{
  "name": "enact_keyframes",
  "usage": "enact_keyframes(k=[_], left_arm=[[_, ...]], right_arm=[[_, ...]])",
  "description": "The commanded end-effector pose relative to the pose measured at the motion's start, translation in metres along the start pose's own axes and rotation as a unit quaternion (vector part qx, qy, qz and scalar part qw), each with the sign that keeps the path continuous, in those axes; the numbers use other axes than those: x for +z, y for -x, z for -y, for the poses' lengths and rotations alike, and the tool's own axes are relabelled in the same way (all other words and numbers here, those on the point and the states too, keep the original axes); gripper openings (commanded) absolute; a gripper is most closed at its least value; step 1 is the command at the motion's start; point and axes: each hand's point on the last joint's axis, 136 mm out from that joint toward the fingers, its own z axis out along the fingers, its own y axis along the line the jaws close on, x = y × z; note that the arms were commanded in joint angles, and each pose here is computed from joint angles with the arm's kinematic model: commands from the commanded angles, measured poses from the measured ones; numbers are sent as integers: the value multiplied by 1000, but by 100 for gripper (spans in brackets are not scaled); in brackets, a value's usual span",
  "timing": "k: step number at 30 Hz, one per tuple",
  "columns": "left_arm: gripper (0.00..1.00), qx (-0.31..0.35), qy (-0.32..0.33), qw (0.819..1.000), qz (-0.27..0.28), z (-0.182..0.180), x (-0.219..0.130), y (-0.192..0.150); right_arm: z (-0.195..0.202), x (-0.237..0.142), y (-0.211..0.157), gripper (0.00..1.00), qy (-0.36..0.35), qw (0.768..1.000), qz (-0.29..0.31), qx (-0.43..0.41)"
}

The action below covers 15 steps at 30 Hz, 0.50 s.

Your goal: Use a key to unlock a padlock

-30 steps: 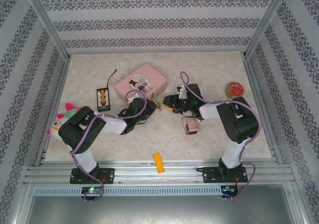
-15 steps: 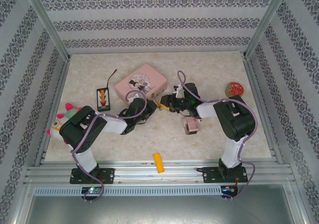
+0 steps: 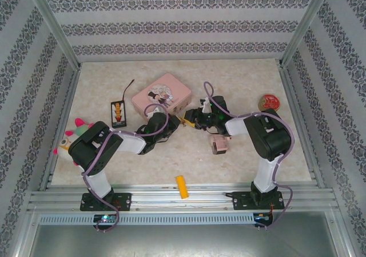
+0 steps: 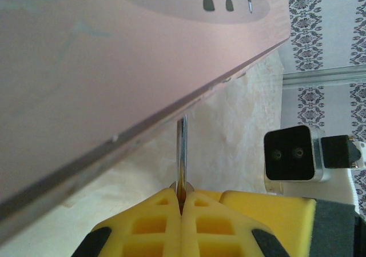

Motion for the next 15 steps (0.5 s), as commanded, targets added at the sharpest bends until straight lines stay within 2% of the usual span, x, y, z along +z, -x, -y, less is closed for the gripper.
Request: enact_keyframes(k=[1,5,10,12,15], left_arm=[[0,-3,-24,999,-21,13,-1,-12],[0,-5,-24,999,-20,12,0,-12],[8,-6,-23,999,-23,11,2,-13],[14,-8,-23,999,-27,10,4,-15],[16,-10,-25,999,-30,9,6,-16]], right_arm=[[-1,5,-3,37,9,1000,-6,2],[-8,7,-3,35,24,1000,-9,4],[-15,8,-2,30,44,999,-10,7],[-17,8,0,28,48,999,-9,7],[-19,7,0,26,50,999,-8,6]])
